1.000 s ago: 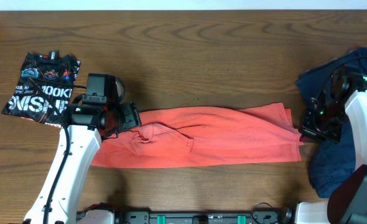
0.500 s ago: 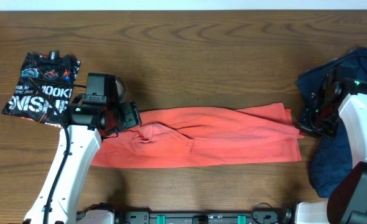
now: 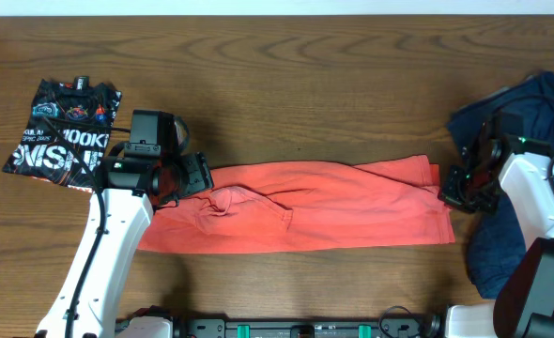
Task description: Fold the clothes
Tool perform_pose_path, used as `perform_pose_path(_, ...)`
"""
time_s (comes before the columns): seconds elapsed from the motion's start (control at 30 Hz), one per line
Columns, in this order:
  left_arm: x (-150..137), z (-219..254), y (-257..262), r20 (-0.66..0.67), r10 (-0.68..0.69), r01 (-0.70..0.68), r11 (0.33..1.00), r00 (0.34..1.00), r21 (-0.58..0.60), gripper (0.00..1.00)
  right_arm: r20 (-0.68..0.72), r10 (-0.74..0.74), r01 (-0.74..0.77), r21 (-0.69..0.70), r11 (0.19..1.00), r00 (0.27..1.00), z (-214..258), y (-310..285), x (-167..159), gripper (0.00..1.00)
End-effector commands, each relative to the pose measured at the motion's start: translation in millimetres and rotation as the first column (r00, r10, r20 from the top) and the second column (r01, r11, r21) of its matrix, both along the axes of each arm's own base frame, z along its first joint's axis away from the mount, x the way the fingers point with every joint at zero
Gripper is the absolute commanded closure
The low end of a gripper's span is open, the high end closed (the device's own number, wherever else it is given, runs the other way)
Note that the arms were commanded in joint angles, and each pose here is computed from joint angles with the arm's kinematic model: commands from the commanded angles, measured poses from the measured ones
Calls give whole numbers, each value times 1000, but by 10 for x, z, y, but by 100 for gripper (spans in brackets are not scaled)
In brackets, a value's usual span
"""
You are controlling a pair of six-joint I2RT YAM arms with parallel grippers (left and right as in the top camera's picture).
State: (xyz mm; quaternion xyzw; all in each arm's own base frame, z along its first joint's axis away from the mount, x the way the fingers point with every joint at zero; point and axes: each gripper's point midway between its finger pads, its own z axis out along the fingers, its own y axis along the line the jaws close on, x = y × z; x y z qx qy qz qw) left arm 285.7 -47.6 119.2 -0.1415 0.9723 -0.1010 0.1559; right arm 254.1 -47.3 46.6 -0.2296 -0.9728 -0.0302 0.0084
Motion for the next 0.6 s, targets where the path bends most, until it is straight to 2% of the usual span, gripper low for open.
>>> perform_pose_path(0.0, 21, 55, 17, 17, 7, -7, 1000, 1000, 3, 30, -40, -20, 16, -84, 996, 999, -33, -121, -92, 76)
perform_pose_path(0.03, 21, 55, 17, 17, 7, -7, 1000, 1000, 3, 30, -40, -23, 19, -97, 995, 999, -28, -144, -92, 63)
perform_pose_path(0.07, 21, 55, 17, 17, 7, -7, 1000, 1000, 3, 30, -36, -24, 21, -97, 995, 999, -19, -150, -80, 46)
perform_pose_path(0.1, 21, 55, 17, 17, 7, -7, 1000, 1000, 3, 30, -31, -19, 16, -97, 995, 999, -7, -158, -63, 39)
perform_pose_path(0.17, 21, 55, 17, 17, 6, -6, 1000, 1000, 3, 29, -15, 5, -6, -95, 995, 1000, 34, -165, -8, 32)
perform_pose_path(0.37, 20, 55, 17, 16, 7, -7, 1000, 1000, 3, 29, 37, 116, -117, 16, 993, 993, 52, 30, 84, 31)
perform_pose_path(0.57, 20, 55, 17, 16, 6, -6, 1000, 1000, 3, 29, 2, 133, -133, 34, 991, 991, -60, 48, 43, 30)
